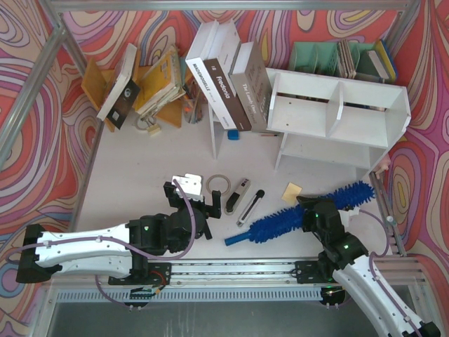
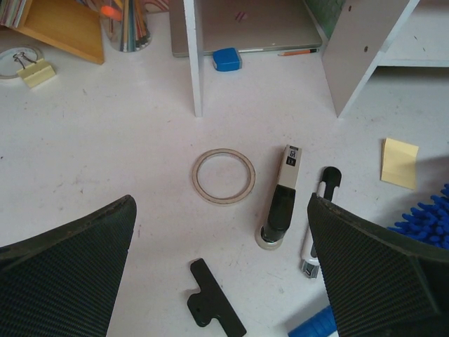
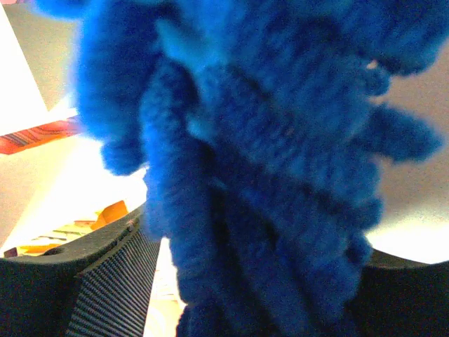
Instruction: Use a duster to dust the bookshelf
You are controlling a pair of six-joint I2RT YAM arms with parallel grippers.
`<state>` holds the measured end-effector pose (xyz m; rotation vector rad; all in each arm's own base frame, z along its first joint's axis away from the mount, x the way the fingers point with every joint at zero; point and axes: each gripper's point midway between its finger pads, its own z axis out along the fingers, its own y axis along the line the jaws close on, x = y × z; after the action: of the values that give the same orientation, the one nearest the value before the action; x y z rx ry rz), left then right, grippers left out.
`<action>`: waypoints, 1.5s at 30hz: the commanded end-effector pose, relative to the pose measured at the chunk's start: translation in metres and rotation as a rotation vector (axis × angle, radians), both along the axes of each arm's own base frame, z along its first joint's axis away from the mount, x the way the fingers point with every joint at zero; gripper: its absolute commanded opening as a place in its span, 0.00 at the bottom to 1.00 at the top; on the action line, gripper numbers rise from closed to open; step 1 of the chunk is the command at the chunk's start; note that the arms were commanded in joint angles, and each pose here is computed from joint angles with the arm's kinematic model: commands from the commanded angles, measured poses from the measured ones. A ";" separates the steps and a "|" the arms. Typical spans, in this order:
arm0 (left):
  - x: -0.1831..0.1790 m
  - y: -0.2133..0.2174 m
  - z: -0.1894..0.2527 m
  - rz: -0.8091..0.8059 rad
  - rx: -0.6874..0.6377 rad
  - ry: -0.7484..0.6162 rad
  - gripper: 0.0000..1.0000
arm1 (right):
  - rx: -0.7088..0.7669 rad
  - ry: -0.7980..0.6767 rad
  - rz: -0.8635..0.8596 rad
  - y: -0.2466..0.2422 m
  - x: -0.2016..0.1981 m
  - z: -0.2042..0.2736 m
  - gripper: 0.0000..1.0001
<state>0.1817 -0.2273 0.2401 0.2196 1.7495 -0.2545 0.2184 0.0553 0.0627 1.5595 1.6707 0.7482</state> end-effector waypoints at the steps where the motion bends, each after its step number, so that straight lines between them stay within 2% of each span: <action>1: 0.000 0.006 -0.009 0.008 0.011 0.011 0.98 | 0.004 0.037 -0.035 -0.005 -0.006 -0.026 0.64; 8: 0.000 0.009 -0.009 0.016 0.007 0.014 0.98 | -0.016 0.089 -0.041 -0.009 -0.014 -0.021 0.91; 16: 0.000 0.014 -0.009 0.029 -0.011 0.017 0.98 | -0.051 0.153 -0.038 -0.012 -0.021 -0.016 0.98; 31: 0.001 0.017 -0.006 0.040 -0.011 0.018 0.98 | -0.185 0.307 0.013 -0.020 -0.034 -0.003 0.99; 37: 0.004 0.027 -0.006 0.091 0.016 0.014 0.98 | -0.290 0.249 0.040 -0.029 -0.025 0.027 0.99; 39: 0.006 0.031 -0.004 0.117 0.026 0.005 0.98 | -0.360 0.198 0.067 -0.033 -0.017 0.041 0.99; 45: 0.015 0.057 0.009 0.258 0.048 -0.047 0.98 | -0.696 0.041 0.251 -0.037 0.017 0.089 0.99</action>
<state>0.1881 -0.1967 0.2340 0.1442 1.7650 -0.1295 0.2112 0.0310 0.1118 1.2324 1.9317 0.3325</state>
